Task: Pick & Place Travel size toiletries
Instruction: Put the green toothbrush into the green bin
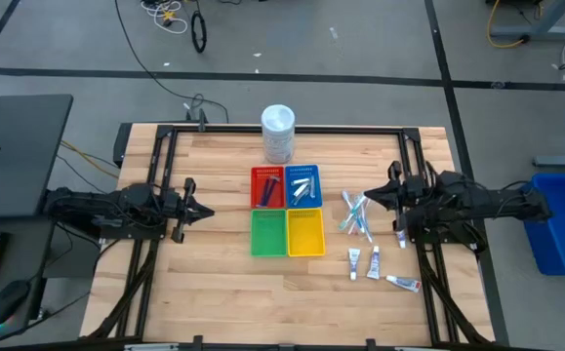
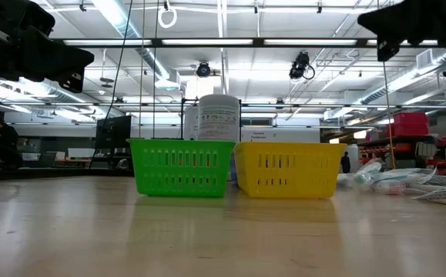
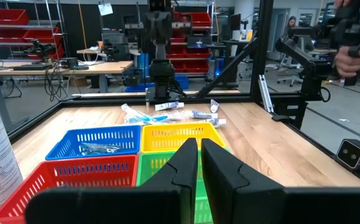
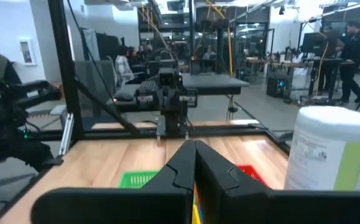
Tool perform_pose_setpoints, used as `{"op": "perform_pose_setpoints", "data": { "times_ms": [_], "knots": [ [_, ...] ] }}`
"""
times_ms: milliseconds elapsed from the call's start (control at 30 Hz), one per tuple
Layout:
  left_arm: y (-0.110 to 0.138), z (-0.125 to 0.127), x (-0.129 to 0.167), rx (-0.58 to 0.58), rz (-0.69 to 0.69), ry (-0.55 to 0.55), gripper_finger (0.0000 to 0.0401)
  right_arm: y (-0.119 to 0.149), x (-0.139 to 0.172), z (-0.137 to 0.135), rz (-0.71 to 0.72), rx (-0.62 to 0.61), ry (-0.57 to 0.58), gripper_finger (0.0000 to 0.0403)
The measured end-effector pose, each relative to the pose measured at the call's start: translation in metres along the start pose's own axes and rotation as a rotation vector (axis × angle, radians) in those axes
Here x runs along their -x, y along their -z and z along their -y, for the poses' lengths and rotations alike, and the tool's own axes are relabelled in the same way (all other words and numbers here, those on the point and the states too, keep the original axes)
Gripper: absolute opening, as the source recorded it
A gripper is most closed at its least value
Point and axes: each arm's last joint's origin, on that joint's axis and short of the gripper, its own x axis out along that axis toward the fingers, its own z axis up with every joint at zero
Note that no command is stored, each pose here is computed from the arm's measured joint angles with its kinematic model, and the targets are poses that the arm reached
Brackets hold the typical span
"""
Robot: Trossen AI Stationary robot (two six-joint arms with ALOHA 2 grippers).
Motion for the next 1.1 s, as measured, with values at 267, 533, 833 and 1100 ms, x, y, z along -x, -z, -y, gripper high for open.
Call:
{"op": "perform_pose_setpoints", "data": {
  "times_ms": [267,533,833,1100],
  "knots": [
    [0.000,0.000,0.000,0.000,0.000,0.000,0.0027,-0.028,-0.007,0.000,-0.027,0.001,0.009,0.0010],
    [0.000,0.000,0.000,0.000,0.000,0.000,0.0027,-0.041,-0.023,0.000,-0.073,0.003,0.029,0.0010],
    [0.000,0.000,0.000,0.000,0.000,0.000,0.0027,-0.032,-0.047,-0.001,-0.189,0.009,0.029,0.0011],
    [0.000,0.000,0.000,0.000,0.000,0.000,0.0027,-0.023,-0.056,-0.002,-0.251,0.009,0.012,0.0011]
  ]
}}
